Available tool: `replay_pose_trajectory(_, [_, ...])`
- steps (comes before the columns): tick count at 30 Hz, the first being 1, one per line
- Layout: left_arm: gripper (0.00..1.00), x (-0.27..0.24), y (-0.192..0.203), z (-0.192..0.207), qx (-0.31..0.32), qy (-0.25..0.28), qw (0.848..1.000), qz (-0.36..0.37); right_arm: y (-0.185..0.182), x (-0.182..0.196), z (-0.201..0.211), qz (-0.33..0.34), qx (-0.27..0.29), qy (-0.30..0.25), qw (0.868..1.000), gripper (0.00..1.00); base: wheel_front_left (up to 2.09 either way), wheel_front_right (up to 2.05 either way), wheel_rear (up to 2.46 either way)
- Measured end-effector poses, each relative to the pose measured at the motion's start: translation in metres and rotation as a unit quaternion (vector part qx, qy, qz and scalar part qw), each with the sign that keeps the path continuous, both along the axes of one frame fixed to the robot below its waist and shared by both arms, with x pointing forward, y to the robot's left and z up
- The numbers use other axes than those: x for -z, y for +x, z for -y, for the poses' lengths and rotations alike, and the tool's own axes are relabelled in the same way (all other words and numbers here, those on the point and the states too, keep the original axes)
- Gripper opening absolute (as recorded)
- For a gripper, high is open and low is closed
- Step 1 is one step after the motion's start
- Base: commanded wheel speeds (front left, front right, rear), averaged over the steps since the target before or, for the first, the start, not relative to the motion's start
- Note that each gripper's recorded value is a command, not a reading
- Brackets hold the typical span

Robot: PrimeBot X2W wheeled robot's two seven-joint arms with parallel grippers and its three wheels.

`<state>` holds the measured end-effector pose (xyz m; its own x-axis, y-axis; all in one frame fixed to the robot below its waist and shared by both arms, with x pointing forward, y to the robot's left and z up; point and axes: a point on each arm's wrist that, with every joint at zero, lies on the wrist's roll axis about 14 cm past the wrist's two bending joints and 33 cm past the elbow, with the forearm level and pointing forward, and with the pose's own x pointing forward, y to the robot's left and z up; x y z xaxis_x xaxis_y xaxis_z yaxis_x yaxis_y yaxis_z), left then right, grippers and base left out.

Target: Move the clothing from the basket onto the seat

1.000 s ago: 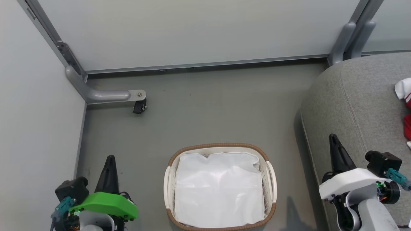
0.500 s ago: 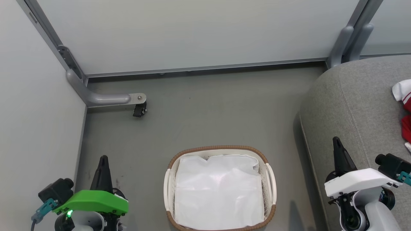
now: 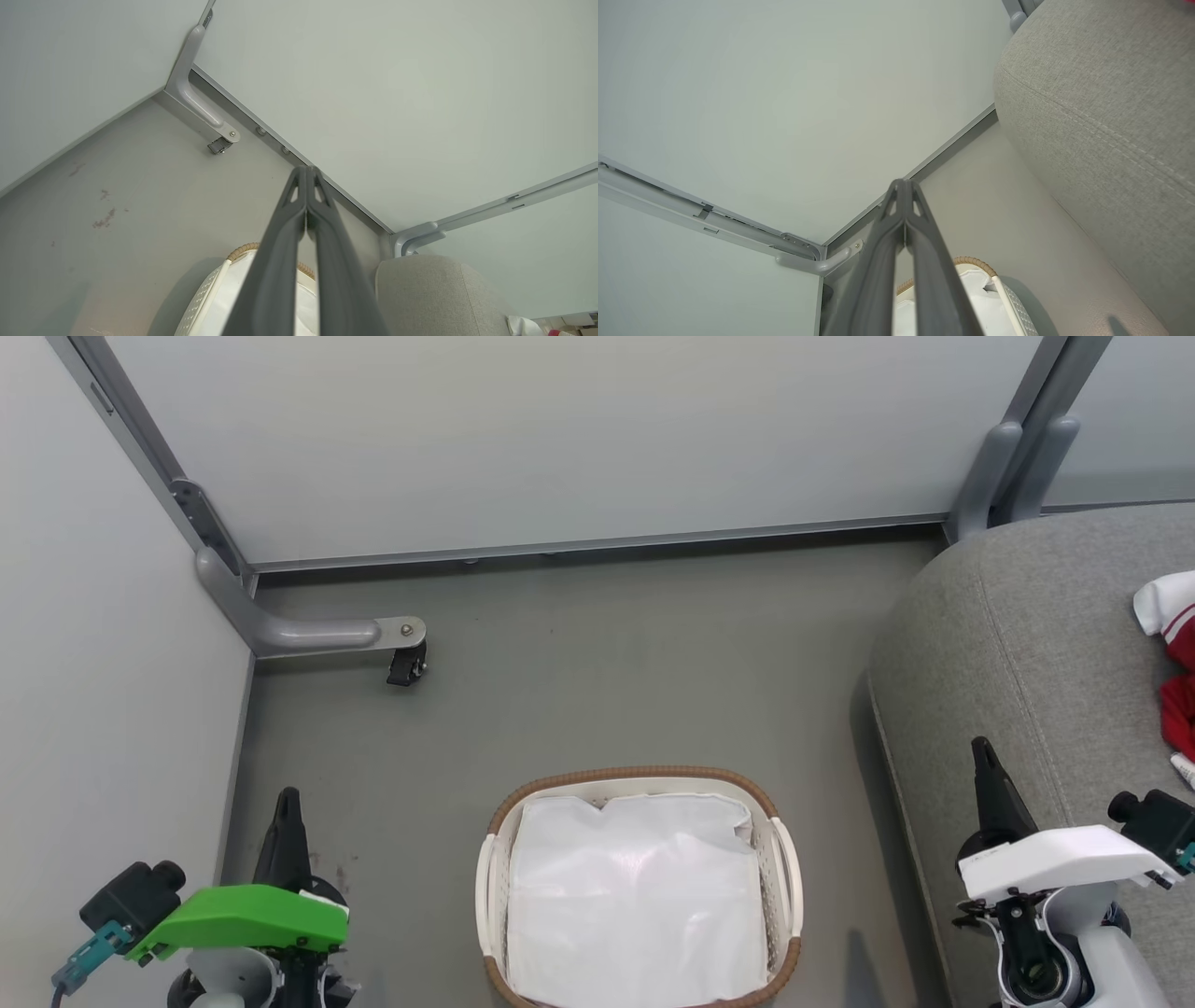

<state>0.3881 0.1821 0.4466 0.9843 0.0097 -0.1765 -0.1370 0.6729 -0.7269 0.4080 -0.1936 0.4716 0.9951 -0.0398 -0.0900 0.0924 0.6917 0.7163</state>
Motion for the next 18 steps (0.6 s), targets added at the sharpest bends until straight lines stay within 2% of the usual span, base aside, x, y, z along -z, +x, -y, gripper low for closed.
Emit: replay_pose_trajectory(18, [0.0,-0.011,0.001,-0.006,-0.019,-0.1,0.995,0.011,-0.005,-0.004,0.002,0.002,0.009,0.105,0.994,0.0,0.0,0.0,0.0])
